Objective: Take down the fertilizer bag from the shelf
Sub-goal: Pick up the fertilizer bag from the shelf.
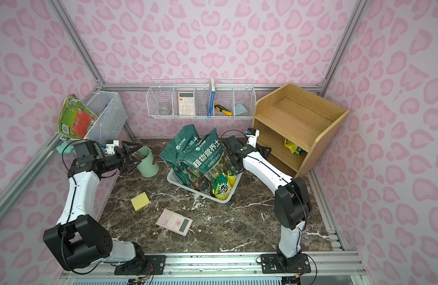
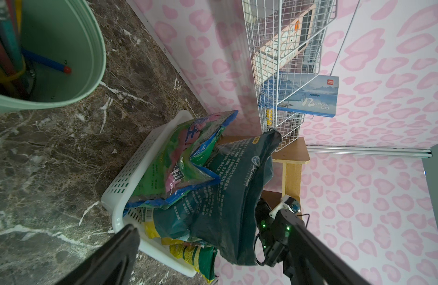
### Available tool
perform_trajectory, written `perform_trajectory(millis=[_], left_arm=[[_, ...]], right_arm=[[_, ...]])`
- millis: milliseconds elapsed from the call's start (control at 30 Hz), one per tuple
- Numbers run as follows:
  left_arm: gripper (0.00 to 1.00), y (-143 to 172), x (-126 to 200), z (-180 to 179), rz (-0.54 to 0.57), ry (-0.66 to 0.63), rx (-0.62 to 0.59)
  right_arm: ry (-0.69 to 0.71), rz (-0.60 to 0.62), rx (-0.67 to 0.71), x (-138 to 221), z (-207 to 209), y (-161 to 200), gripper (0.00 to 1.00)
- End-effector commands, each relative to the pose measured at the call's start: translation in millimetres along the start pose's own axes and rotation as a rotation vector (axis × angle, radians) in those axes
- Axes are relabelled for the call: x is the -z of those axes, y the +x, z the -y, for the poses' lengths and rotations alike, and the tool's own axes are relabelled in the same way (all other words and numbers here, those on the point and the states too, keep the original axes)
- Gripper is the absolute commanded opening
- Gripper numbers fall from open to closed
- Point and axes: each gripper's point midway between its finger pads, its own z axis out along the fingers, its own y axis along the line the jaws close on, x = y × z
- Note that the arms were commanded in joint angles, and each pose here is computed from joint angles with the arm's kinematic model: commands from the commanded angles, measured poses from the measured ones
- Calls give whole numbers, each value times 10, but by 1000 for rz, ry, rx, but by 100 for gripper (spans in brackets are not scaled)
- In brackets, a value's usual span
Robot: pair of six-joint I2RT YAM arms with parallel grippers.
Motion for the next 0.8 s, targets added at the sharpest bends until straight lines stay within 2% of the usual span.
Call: perform_trajectory(millis=[0, 67, 200, 333, 567, 767], left_arm=[[99, -22, 28, 10, 7, 6, -2], [99, -19, 26, 3, 9, 2, -4], [99, 71, -50, -8, -20, -17, -16], [99, 194, -122, 51, -63, -37, -48], [99, 192, -108, 58, -54, -56, -64], [99, 187, -108, 38, -53, -63, -62]], right_arm=[[50, -44, 157, -248, -43, 123, 61], [56, -82, 192, -431, -95, 231, 57], [79, -124, 225, -623, -96, 363, 56], [90, -118, 222, -625, -50, 329, 58], [126, -82, 192, -553, 153, 134, 61], [161, -119, 266, -599, 187, 88, 63]])
